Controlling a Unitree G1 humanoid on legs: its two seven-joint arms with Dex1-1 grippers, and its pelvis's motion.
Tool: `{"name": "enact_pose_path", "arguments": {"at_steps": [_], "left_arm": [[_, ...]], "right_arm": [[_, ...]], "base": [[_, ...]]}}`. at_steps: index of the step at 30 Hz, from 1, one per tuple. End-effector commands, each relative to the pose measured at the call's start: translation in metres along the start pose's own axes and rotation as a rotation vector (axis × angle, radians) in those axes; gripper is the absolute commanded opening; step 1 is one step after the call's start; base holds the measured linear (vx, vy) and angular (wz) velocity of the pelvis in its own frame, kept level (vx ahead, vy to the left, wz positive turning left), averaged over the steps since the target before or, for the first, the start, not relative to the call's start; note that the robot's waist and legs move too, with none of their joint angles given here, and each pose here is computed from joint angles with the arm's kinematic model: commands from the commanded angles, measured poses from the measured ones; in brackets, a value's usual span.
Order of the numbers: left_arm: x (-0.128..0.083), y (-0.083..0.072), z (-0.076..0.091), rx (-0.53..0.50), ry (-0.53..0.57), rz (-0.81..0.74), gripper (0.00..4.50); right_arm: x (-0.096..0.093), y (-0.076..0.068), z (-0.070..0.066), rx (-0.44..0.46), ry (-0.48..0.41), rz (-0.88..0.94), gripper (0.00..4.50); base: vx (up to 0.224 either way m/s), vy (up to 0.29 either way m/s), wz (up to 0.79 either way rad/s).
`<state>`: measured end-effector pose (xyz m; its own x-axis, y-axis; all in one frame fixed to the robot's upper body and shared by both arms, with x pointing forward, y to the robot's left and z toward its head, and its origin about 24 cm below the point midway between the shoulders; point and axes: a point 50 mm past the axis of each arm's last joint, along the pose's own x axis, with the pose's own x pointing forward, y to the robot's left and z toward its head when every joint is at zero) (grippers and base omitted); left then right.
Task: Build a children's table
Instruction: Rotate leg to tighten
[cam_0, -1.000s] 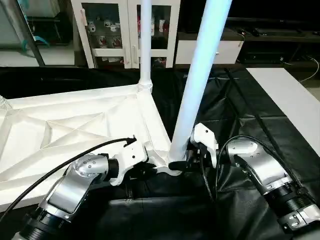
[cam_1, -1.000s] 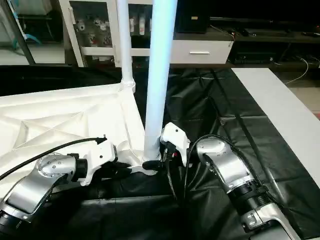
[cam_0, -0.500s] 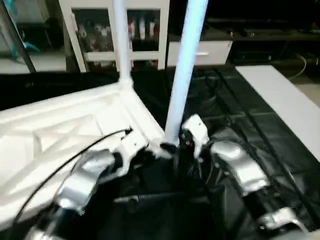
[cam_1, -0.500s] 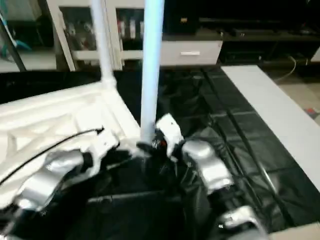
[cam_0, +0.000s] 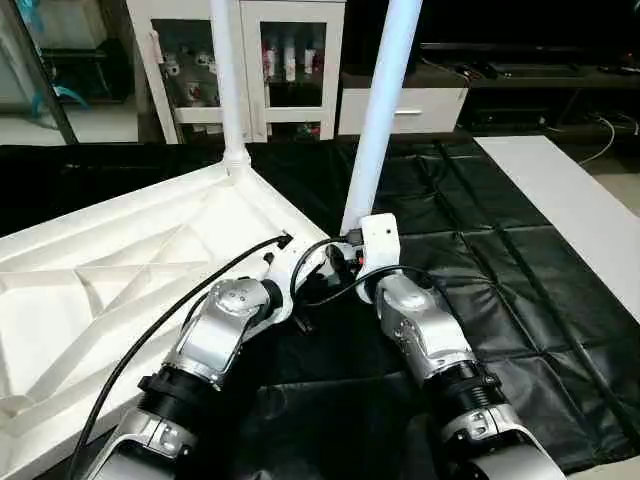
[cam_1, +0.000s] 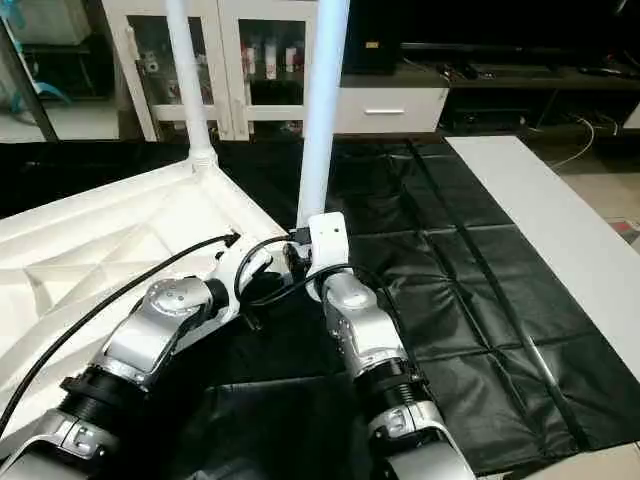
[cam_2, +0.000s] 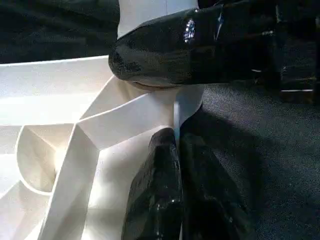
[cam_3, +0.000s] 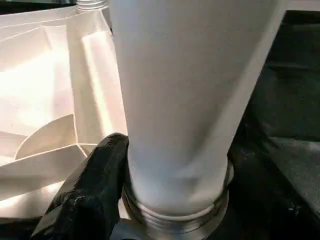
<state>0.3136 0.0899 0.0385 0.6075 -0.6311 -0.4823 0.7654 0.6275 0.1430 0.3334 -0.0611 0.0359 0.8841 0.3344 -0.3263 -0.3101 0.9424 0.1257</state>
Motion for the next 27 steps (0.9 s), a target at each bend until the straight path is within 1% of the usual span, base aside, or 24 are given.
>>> {"name": "enact_pose_path", "arguments": {"at_steps": [1, 3, 4, 5, 7, 8, 9, 12, 13, 14, 15, 16, 17, 18, 19, 20, 21, 22, 23, 25, 27], "left_arm": [[0.009, -0.022, 0.006, 0.004, -0.062, -0.113, 0.00], [0.004, -0.020, 0.001, 0.017, -0.051, -0.122, 0.00], [0.004, -0.020, 0.001, 0.018, -0.050, -0.122, 0.00], [0.000, -0.019, 0.000, 0.025, -0.051, -0.135, 0.00], [-0.003, -0.020, -0.001, 0.036, -0.054, -0.152, 0.00], [-0.006, -0.021, -0.002, 0.048, -0.057, -0.177, 0.00], [-0.008, -0.022, -0.002, 0.052, -0.058, -0.188, 0.00], [-0.018, -0.027, -0.004, 0.082, -0.068, -0.275, 0.00], [-0.018, -0.027, -0.004, 0.083, -0.069, -0.279, 0.00], [-0.026, -0.032, -0.004, 0.099, -0.084, -0.352, 0.00], [-0.029, -0.033, -0.005, 0.107, -0.084, -0.379, 0.00], [-0.030, -0.033, -0.005, 0.110, -0.084, -0.388, 0.00], [-0.038, -0.036, -0.006, 0.125, -0.077, -0.447, 0.00], [-0.039, -0.037, -0.006, 0.129, -0.074, -0.459, 0.00], [-0.039, -0.037, -0.006, 0.129, -0.074, -0.459, 0.00], [-0.043, -0.037, -0.006, 0.136, -0.073, -0.482, 0.00], [-0.044, -0.036, -0.006, 0.140, -0.071, -0.490, 0.00], [-0.044, -0.036, -0.006, 0.140, -0.071, -0.490, 0.00], [-0.046, -0.036, -0.006, 0.144, -0.066, -0.503, 0.00], [-0.047, -0.036, -0.007, 0.149, -0.062, -0.517, 0.00], [-0.048, -0.036, -0.006, 0.149, -0.062, -0.518, 0.00]], "right_arm": [[-0.002, -0.003, -0.003, 0.022, -0.004, 0.048, 2.70], [-0.009, -0.004, 0.004, -0.011, -0.051, 0.127, 2.70], [-0.009, -0.005, 0.004, -0.012, -0.053, 0.132, 3.25], [-0.015, -0.010, 0.009, -0.026, -0.079, 0.160, 3.25], [-0.019, -0.014, 0.012, -0.038, -0.084, 0.192, 3.45], [-0.024, -0.020, 0.015, -0.054, -0.088, 0.232, 3.56], [-0.025, -0.022, 0.017, -0.060, -0.089, 0.244, 3.66], [-0.037, -0.035, 0.024, -0.126, -0.076, 0.361, 3.89], [-0.038, -0.035, 0.024, -0.130, -0.074, 0.368, 4.00], [-0.049, -0.040, 0.023, -0.204, -0.035, 0.482, 4.10], [-0.056, -0.043, 0.022, -0.239, -0.011, 0.542, 4.24], [-0.058, -0.044, 0.021, -0.251, -0.001, 0.563, 4.24], [-0.075, -0.049, 0.017, -0.314, 0.065, 0.701, 4.32], [-0.079, -0.050, 0.016, -0.329, 0.082, 0.731, 4.42], [-0.079, -0.050, 0.016, -0.329, 0.082, 0.731, 4.42], [-0.088, -0.053, 0.012, -0.357, 0.134, 0.794, 4.42], [-0.091, -0.055, 0.009, -0.374, 0.160, 0.823, 4.42], [-0.091, -0.055, 0.009, -0.374, 0.160, 0.823, 4.42], [-0.095, -0.056, 0.006, -0.389, 0.192, 0.851, 4.42], [-0.098, -0.057, 0.003, -0.404, 0.223, 0.873, 4.42], [-0.097, -0.058, 0.003, -0.411, 0.225, 0.867, 4.42]], "base": [[0.000, 0.000, 0.00], [0.000, 0.000, 0.00], [0.000, 0.000, 0.00], [0.000, 0.000, 0.00], [0.000, 0.000, 0.00], [0.050, -0.021, 0.05], [0.050, -0.021, 0.05], [0.050, -0.030, 0.07], [0.000, 0.000, 0.00], [0.000, 0.000, 0.00], [0.000, 0.000, 0.00], [0.000, 0.000, 0.00], [0.000, 0.000, 0.00], [0.000, 0.000, 0.00], [0.000, 0.000, 0.00], [0.000, 0.000, 0.00], [0.000, 0.000, 0.00], [0.000, 0.000, 0.00], [0.000, 0.000, 0.00], [0.000, 0.000, 0.00], [0.000, 0.000, 0.00]]}}
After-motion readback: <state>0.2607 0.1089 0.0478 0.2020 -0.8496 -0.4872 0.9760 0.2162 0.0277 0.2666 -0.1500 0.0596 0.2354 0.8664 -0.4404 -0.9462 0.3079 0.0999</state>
